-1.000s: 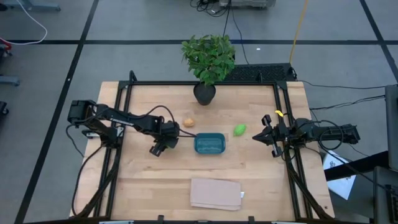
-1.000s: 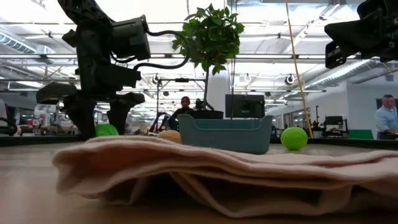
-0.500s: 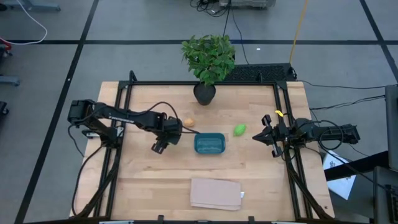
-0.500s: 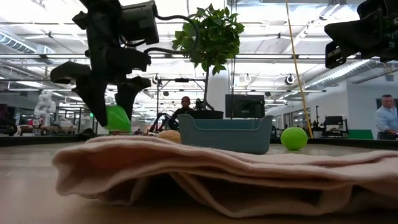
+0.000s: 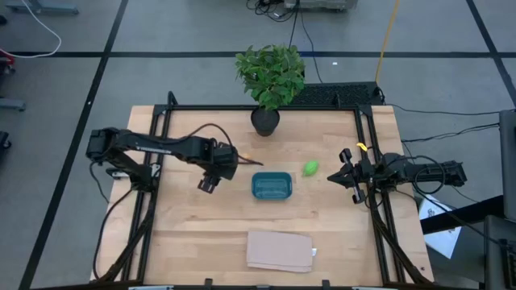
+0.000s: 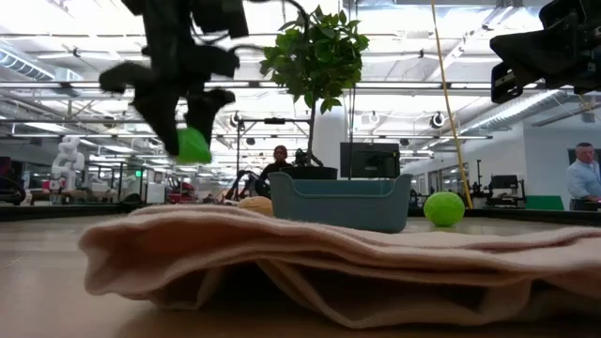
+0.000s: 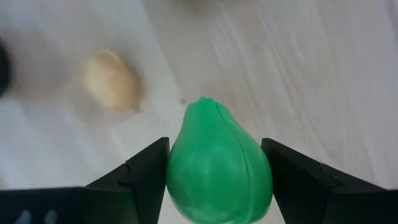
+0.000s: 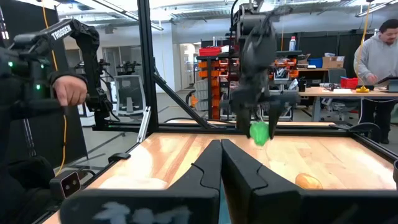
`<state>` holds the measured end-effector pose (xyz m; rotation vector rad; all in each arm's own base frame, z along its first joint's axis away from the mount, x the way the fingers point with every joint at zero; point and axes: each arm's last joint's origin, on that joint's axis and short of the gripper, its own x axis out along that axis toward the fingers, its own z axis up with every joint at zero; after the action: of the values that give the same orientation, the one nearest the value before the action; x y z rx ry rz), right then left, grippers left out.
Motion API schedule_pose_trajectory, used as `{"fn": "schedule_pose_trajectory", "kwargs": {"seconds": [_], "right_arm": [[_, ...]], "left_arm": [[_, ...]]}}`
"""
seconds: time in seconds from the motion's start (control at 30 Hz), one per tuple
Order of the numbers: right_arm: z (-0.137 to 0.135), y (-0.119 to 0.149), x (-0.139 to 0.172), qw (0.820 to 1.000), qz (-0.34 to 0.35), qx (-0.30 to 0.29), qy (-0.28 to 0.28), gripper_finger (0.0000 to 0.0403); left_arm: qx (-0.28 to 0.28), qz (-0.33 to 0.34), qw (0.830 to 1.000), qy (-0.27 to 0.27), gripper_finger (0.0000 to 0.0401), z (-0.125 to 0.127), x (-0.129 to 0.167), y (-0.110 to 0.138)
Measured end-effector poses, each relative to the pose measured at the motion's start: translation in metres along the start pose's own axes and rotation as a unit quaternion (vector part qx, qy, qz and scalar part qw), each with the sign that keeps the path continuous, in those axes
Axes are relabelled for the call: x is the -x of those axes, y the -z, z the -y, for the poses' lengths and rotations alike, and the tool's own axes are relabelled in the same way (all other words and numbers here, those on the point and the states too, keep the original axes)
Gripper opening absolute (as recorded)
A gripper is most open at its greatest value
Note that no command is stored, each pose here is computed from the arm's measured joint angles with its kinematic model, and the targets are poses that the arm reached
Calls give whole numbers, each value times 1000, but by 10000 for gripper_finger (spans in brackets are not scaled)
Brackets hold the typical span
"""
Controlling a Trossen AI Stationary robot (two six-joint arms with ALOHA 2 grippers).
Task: Pick and placing Produce into tupperware
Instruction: Put the avocado into the blue container
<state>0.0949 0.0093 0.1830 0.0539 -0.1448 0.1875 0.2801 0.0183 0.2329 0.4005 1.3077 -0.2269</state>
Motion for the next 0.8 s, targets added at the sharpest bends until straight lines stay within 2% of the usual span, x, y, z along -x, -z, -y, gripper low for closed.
{"fn": "schedule_pose_trajectory", "kwargs": {"seconds": [0.2, 0.47, 0.8], "right_arm": [[0, 0, 0, 1000, 0, 0, 0, 0], [0, 0, 0, 1000, 0, 0, 0, 0], [0, 0, 0, 1000, 1, 0, 2, 0]], "left_arm": [[23, 35, 999, -23, 241, -9, 39, 6], [61, 73, 994, -45, 241, -13, 73, 29], [119, 95, 988, -34, 241, -24, 77, 37]]}}
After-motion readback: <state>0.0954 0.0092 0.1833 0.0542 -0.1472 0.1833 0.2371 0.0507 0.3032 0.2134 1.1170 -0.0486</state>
